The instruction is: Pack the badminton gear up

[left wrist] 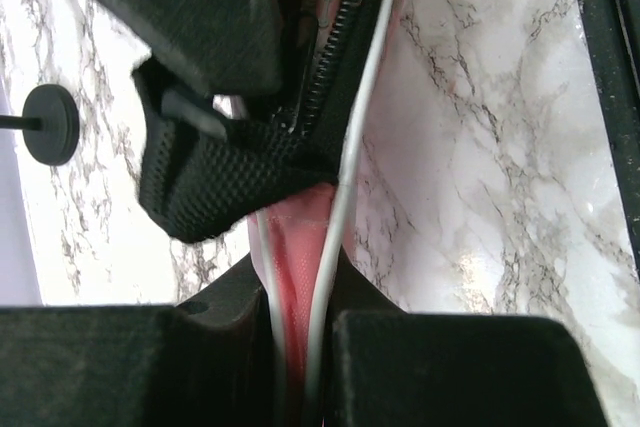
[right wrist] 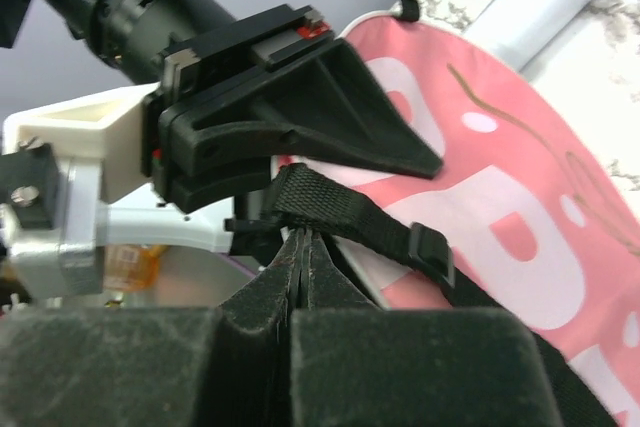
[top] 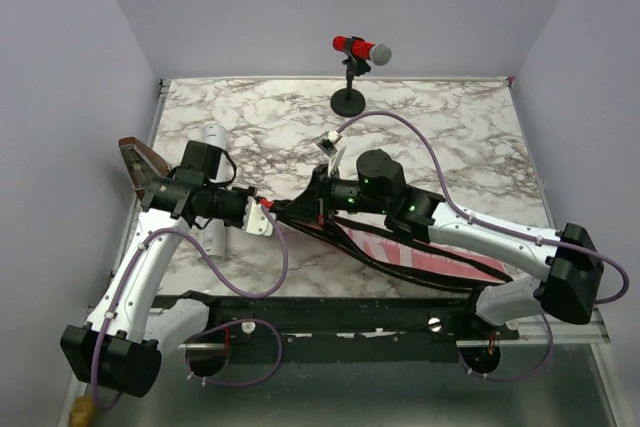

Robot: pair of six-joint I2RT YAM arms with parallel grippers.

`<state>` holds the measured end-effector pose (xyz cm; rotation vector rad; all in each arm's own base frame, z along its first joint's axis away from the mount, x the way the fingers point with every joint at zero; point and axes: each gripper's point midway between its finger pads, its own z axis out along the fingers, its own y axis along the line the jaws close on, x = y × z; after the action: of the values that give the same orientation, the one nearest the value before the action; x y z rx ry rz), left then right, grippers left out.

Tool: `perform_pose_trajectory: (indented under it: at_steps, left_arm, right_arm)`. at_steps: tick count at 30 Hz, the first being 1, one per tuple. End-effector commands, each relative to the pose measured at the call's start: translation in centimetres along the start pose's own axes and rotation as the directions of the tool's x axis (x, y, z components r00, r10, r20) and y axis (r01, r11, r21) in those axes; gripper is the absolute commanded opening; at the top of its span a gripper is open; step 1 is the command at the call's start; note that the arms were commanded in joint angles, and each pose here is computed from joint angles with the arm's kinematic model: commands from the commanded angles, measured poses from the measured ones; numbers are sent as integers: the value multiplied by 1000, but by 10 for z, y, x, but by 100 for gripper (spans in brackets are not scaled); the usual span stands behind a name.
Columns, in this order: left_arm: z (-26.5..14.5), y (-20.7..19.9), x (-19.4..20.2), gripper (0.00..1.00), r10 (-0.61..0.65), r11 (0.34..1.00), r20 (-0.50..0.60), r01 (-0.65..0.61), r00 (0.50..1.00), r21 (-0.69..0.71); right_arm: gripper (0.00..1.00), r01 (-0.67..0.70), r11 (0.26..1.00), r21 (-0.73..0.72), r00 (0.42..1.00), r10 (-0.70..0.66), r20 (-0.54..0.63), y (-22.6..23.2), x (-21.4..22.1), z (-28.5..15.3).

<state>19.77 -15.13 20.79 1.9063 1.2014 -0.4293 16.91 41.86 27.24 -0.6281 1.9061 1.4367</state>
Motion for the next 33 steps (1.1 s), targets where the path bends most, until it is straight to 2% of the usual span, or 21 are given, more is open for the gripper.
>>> perform_pose_trajectory:
  at_steps: [1,3,5,6,9,13,23,30,33]
  left_arm:
    - [-1,8,-1,4,72,997,-6,-73,997,-30]
    - [-1,7,0,4,76,997,-10,-76,997,-29]
    - [-1,7,0,4,75,997,-9,-75,997,-27]
    - [-1,7,-1,4,76,997,-7,-76,997,-28]
    - [-2,8,-3,4,77,997,-3,-77,997,-30]
    - [-2,6,-4,4,73,997,0,-73,997,-23]
    - [-1,-1,-3,4,72,997,-1,-72,997,-5]
    - [-2,-1,-7,4,73,997,10,-73,997,-8]
    - [-1,-3,-5,4,69,998,6,-68,998,-4]
  right_arm:
    - [1,-18,998,-63,999,16,-31,18,7,-10]
    - [5,-17,997,-71,999,15,-39,18,8,-10]
    - [28,-13,998,-65,999,9,-51,16,11,-9]
    - [36,-10,999,-53,998,7,-54,13,12,-8]
    - [52,-3,1000,-5,999,3,-43,4,10,-7]
    - [53,36,999,40,999,-35,-28,-3,2,-4]
    - [48,84,991,100,996,-88,33,-22,-43,-1]
    - [45,58,994,94,998,-57,-12,-32,-31,8]
    - [43,55,991,124,998,-55,-8,-38,-27,-3]
